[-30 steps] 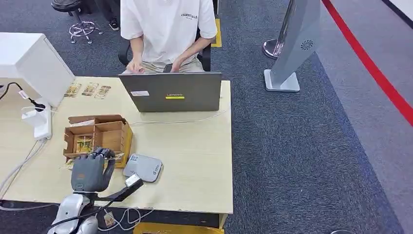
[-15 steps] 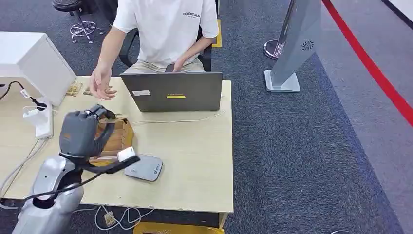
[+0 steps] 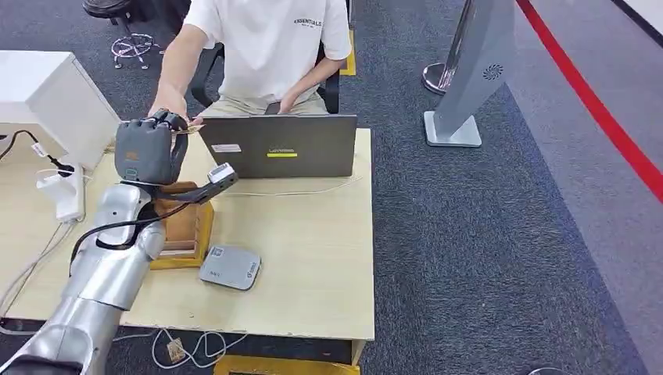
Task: Pass the card to the sensor for recognition and then transmit it.
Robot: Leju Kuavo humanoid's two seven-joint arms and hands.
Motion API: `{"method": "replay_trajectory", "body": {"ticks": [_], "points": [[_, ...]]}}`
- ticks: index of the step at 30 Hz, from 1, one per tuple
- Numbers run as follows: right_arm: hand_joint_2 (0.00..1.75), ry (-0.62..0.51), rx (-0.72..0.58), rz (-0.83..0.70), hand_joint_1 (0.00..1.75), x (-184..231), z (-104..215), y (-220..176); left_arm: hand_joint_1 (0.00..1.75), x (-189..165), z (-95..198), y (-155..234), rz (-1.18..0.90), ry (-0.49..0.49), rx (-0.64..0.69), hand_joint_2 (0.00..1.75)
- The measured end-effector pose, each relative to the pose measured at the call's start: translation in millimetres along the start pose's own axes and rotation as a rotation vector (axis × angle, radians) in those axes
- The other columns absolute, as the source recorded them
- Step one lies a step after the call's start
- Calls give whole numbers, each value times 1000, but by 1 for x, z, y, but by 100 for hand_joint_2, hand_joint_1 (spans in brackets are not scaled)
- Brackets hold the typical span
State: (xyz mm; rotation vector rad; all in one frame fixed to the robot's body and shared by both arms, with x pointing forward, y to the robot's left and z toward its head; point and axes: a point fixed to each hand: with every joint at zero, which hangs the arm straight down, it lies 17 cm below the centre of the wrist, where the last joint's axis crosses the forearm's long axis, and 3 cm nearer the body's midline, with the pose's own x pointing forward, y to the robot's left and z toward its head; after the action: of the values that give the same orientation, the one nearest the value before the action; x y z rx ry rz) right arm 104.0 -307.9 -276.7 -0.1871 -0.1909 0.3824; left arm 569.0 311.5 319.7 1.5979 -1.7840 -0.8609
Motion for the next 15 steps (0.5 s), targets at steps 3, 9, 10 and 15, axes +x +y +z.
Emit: {"method": "replay_trajectory", "body": {"ticks": [3, 9, 10, 15], "points": [[175, 31, 0, -6, 0, -3, 0, 0, 175, 10, -5, -8, 33, 8, -20, 175], [175, 23, 2, -10, 0, 1, 0, 1, 0, 18, -6, -20, 85, 9, -49, 175], [175, 15, 2, -10, 0, 3, 0, 1, 0, 17, -6, -20, 87, 10, -44, 175], [175, -6, 3, -10, 0, 6, 0, 2, 0, 13, 6, -22, 57, 3, -25, 175]]}}
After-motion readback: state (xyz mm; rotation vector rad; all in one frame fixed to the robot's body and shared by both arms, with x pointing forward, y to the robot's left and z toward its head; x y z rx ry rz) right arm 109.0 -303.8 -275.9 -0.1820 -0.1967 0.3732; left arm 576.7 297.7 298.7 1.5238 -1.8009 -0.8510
